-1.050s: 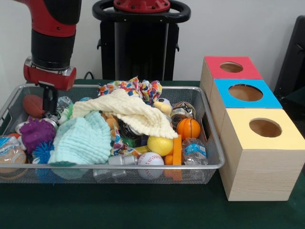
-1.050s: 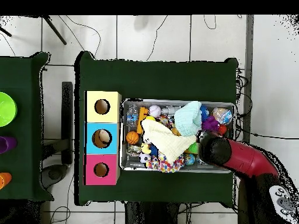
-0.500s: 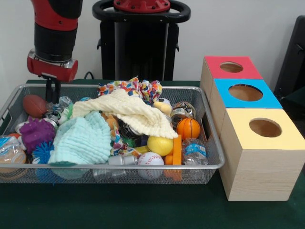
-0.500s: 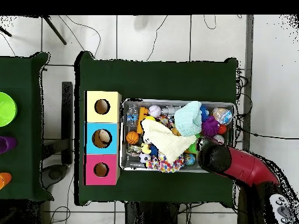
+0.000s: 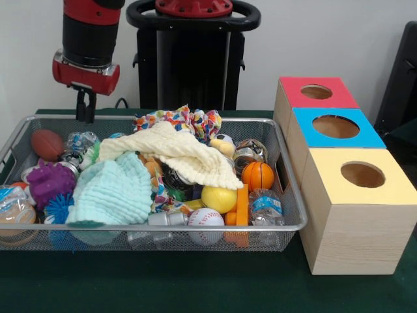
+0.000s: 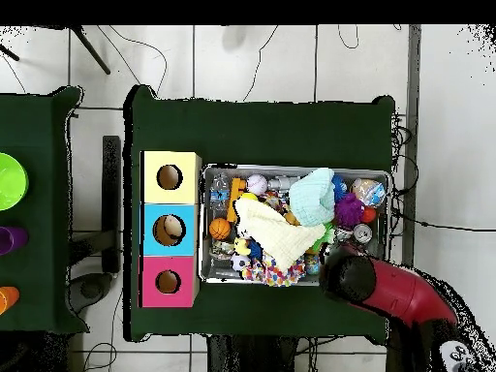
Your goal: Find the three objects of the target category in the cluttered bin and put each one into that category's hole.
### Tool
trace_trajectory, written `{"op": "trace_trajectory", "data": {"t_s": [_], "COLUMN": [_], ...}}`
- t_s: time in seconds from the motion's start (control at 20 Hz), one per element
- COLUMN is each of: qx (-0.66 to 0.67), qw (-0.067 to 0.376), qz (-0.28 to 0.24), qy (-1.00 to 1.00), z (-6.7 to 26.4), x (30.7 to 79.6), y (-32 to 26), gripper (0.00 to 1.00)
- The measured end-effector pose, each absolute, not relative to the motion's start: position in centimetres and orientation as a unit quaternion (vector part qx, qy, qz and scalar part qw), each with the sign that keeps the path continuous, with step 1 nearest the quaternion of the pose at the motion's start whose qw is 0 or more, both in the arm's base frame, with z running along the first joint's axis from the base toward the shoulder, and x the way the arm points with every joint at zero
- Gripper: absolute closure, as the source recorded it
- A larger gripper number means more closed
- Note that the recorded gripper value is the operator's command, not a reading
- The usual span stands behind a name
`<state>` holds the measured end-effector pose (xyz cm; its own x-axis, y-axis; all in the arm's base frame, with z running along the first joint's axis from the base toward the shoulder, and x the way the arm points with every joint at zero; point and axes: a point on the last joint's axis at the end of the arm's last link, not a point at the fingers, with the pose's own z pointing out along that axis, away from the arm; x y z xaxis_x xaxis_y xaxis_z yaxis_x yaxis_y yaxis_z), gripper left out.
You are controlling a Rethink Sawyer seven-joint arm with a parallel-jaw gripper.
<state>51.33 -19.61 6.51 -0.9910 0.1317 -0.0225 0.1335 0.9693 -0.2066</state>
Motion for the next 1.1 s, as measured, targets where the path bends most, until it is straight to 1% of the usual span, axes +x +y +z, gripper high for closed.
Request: {"op": "trace_trajectory", "data": {"t_s": [0.55,1.1], "qx": [0.066,0.074], "qw": [-0.002,-0.014], "qz": [-0.100,-0.093], "qy": [0.993,0.993], "z": [7.7,7.5], "x": [49.6,48.1], "y": [-18.2,-18.0], "gripper": [1.00,1.00]}}
